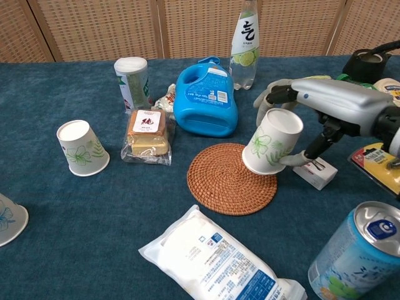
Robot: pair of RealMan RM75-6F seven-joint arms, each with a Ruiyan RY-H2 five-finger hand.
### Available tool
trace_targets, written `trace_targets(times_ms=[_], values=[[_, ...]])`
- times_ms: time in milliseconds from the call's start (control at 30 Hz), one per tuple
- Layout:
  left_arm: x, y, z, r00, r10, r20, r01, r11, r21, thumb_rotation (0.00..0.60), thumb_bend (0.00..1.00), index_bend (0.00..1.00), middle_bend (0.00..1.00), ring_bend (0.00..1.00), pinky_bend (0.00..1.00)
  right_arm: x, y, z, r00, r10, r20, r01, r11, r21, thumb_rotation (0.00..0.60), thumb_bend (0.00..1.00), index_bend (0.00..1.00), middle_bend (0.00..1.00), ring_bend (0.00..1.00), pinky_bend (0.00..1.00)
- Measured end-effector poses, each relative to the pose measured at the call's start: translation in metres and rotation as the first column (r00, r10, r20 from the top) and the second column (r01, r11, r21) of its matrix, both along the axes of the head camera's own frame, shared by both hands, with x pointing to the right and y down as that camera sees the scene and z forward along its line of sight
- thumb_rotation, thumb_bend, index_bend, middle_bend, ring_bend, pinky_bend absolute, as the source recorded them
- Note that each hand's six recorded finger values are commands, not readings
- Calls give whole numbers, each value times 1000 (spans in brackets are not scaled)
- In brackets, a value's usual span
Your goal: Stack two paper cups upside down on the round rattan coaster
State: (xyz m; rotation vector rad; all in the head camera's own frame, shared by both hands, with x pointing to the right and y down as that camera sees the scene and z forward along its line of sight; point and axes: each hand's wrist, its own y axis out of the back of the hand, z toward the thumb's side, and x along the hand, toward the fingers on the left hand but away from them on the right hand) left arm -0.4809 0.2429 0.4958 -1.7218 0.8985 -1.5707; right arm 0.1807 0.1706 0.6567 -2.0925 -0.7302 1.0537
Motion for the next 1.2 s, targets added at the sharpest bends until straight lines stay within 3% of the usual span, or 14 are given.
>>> trace_targets(times_ms=[367, 867, 1200], values=[[-1, -1, 0, 1000, -2, 2, 2, 1000, -1, 600, 316, 0, 0, 0, 0, -33, 1, 17, 999, -37, -8, 37, 998, 45, 600, 230, 379, 205, 0, 249], [-3, -1, 3, 1000, -5, 1, 5, 1000, -8, 600, 315, 0, 0, 0, 0, -45, 7, 28, 996, -65, -56, 69, 996, 59, 600, 226, 373, 196, 0, 249], [-3, -2, 2, 1000, -5, 0, 5, 1000, -6, 600, 317, 0, 0, 0, 0, -47, 10, 28, 995, -77, -66, 81, 995, 50, 600, 253, 173, 155, 0, 249]])
